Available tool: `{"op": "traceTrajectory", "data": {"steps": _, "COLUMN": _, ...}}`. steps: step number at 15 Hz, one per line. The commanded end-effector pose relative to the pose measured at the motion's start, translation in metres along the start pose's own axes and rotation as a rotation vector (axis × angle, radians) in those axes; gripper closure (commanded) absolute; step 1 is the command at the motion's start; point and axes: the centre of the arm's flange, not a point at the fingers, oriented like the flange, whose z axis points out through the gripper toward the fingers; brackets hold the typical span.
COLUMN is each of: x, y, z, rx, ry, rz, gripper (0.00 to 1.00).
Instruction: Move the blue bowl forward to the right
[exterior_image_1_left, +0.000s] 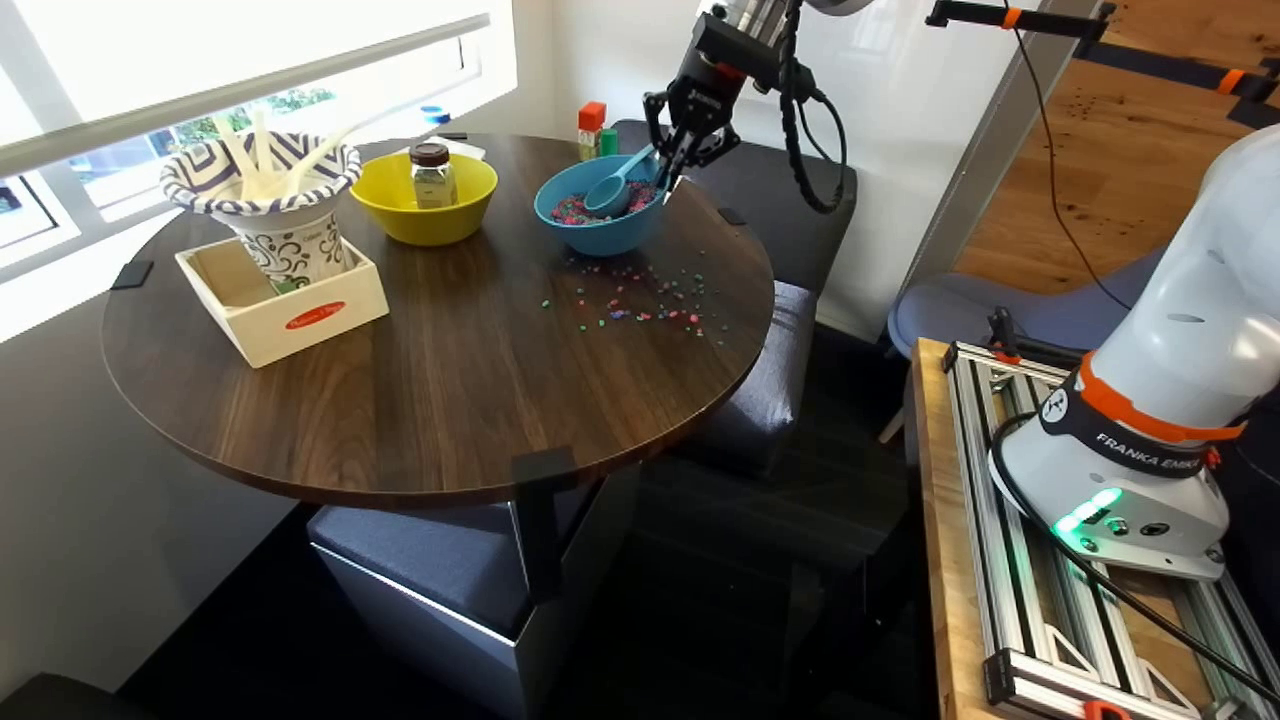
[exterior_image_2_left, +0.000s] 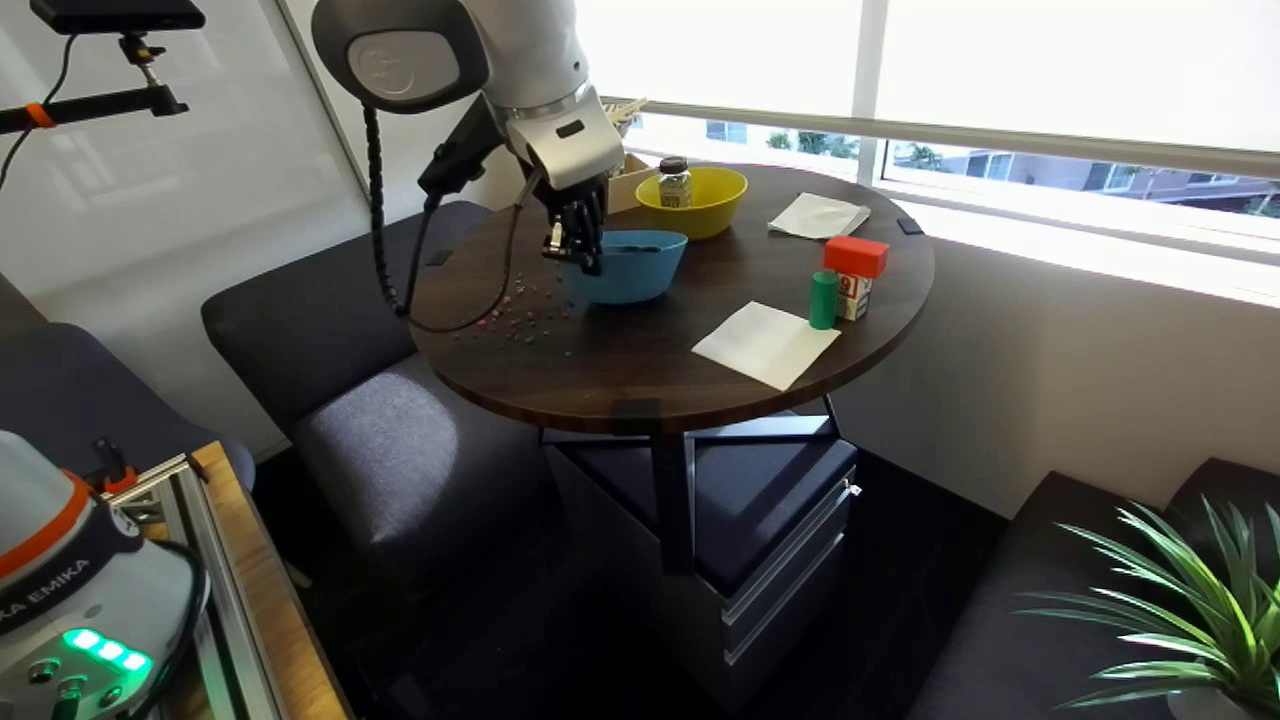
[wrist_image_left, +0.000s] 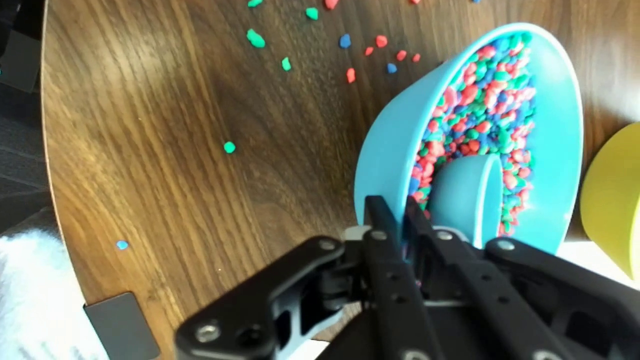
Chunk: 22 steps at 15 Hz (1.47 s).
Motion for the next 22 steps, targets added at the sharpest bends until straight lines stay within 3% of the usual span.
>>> {"op": "traceTrajectory", "data": {"steps": 1, "x": -0.006, "y": 0.008, "z": -0.015, "rx": 0.08, "ry": 0.031, "rz": 0.017, "gripper": 0.97}}
{"op": "traceTrajectory", "data": {"steps": 10, "x": -0.001, "y": 0.028, "z": -0.025, "rx": 0.21, "ry": 0.027, "rz": 0.087, "gripper": 0.97}}
{"op": "traceTrajectory", "data": {"steps": 16, "x": 0.005, "y": 0.033, "z": -0.058, "rx": 0.262, "ry": 0.139, "rz": 0.125, "gripper": 0.97}}
{"op": "traceTrajectory", "data": {"steps": 17, "x": 0.007, "y": 0.03, "z": -0.062, "rx": 0.26, "ry": 0.126, "rz": 0.112, "gripper": 0.97}}
{"op": "traceTrajectory", "data": {"steps": 18, "x": 0.015, "y": 0.033, "z": -0.037, "rx": 0.206, "ry": 0.109, "rz": 0.11, "gripper": 0.97}}
{"op": "traceTrajectory", "data": {"steps": 19, "x": 0.015, "y": 0.034, "z": -0.039, "rx": 0.206, "ry": 0.111, "rz": 0.109, "gripper": 0.9}}
{"op": "traceTrajectory", "data": {"steps": 21, "x": 0.015, "y": 0.037, "z": -0.03, "rx": 0.19, "ry": 0.101, "rz": 0.112, "gripper": 0.9}}
{"op": "traceTrajectory", "data": {"steps": 22, "x": 0.015, "y": 0.038, "z": -0.025, "rx": 0.182, "ry": 0.096, "rz": 0.114, "gripper": 0.97}}
